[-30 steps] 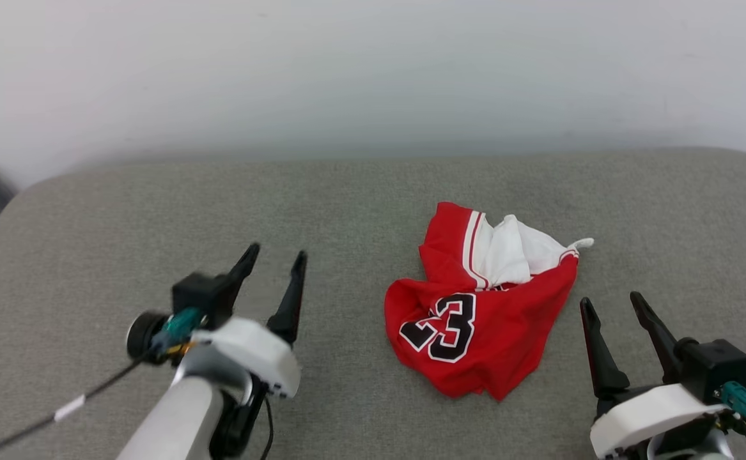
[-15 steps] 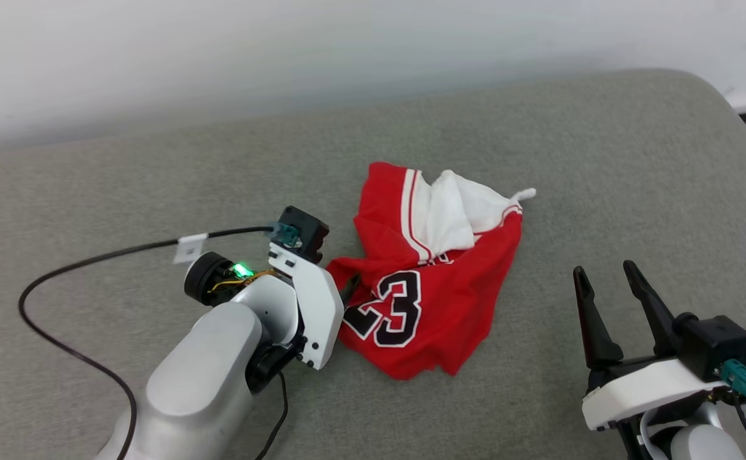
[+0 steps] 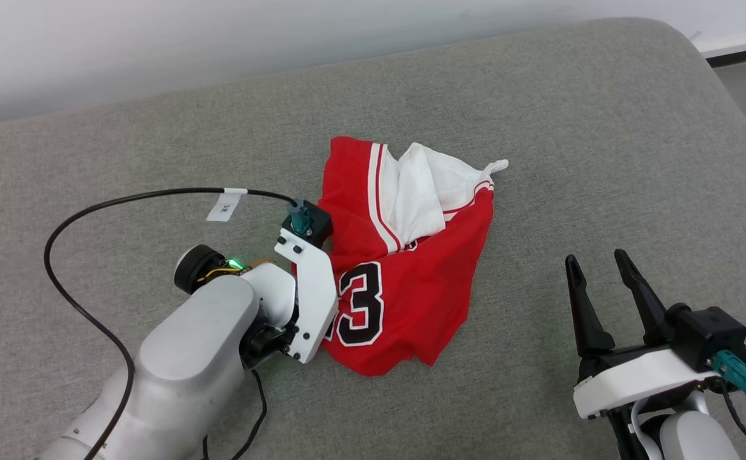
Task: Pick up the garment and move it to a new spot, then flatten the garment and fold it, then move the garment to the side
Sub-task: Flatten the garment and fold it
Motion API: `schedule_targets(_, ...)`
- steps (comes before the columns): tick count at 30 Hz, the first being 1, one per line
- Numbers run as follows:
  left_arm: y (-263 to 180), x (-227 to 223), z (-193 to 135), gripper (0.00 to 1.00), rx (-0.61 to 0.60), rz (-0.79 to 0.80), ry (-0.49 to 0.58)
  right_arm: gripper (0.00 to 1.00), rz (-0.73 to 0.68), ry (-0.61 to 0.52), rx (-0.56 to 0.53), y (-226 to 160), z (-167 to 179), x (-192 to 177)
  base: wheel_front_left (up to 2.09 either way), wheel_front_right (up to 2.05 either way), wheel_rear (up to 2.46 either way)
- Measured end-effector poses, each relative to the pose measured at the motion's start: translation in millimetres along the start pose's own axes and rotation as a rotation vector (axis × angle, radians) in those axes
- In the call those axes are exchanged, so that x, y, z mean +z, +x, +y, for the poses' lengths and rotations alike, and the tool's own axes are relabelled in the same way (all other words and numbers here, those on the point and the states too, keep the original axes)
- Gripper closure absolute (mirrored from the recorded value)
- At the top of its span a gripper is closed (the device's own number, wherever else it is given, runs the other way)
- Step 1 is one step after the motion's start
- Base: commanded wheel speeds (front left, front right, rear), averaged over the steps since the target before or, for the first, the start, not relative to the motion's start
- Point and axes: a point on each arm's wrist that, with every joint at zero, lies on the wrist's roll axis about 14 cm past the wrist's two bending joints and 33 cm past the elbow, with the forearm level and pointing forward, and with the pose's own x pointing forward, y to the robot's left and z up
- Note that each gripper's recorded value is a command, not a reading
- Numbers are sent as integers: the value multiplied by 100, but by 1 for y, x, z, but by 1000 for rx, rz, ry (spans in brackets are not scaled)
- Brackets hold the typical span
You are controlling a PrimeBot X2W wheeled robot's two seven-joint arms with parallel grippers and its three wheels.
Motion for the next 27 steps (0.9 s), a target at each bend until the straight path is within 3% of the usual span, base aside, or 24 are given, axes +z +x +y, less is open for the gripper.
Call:
schedule_targets(1,0,-1,-2,100,-9,9,-1,0,2,1,-1,0,0,-1,0,0,0)
schedule_targets(7,-8,5,0,100,2,-71,8,0,-3,5,6,1,2,0,0,0,0)
schedule_targets(16,-71,36,37,100,199,-428,-98,0,-24,-8,62,3,20,10,0,0,0)
schedule_targets(22,-107,-29,45,100,311,-462,-263,0,-40,-14,133,6,43,19,0,0,0)
schedule_targets(26,-113,-108,12,100,323,-383,-451,0,-51,-13,161,-2,52,26,0,0,0)
schedule_targets(27,-113,-108,12,100,323,-383,-451,0,-51,-13,161,-2,52,26,0,0,0)
